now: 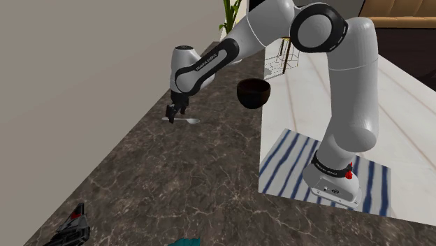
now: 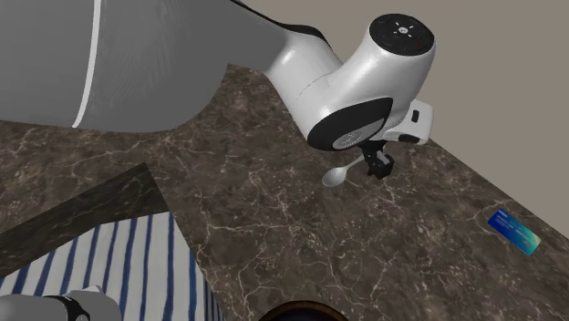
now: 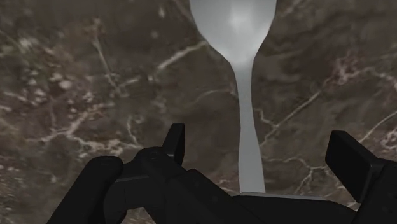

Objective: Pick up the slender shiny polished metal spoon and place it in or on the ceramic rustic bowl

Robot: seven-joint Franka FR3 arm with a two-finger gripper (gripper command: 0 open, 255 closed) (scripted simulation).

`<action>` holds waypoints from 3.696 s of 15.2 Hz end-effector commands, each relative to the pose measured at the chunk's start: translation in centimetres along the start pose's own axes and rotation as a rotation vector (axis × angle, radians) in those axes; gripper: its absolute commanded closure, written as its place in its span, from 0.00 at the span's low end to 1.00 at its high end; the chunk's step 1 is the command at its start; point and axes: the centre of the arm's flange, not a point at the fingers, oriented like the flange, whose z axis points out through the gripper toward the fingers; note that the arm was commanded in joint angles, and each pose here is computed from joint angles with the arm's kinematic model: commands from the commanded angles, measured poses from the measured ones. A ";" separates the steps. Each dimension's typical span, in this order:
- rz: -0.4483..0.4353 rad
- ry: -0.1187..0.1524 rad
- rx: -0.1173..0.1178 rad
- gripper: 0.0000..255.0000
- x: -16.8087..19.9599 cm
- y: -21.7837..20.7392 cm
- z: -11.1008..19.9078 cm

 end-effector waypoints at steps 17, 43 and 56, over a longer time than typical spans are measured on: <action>0.000 0.000 0.000 1.00 0.6 -0.3 -2.6; 0.000 0.000 0.000 1.00 3.6 -2.0 -15.8; 0.000 0.000 0.000 1.00 -2.0 4.0 -21.1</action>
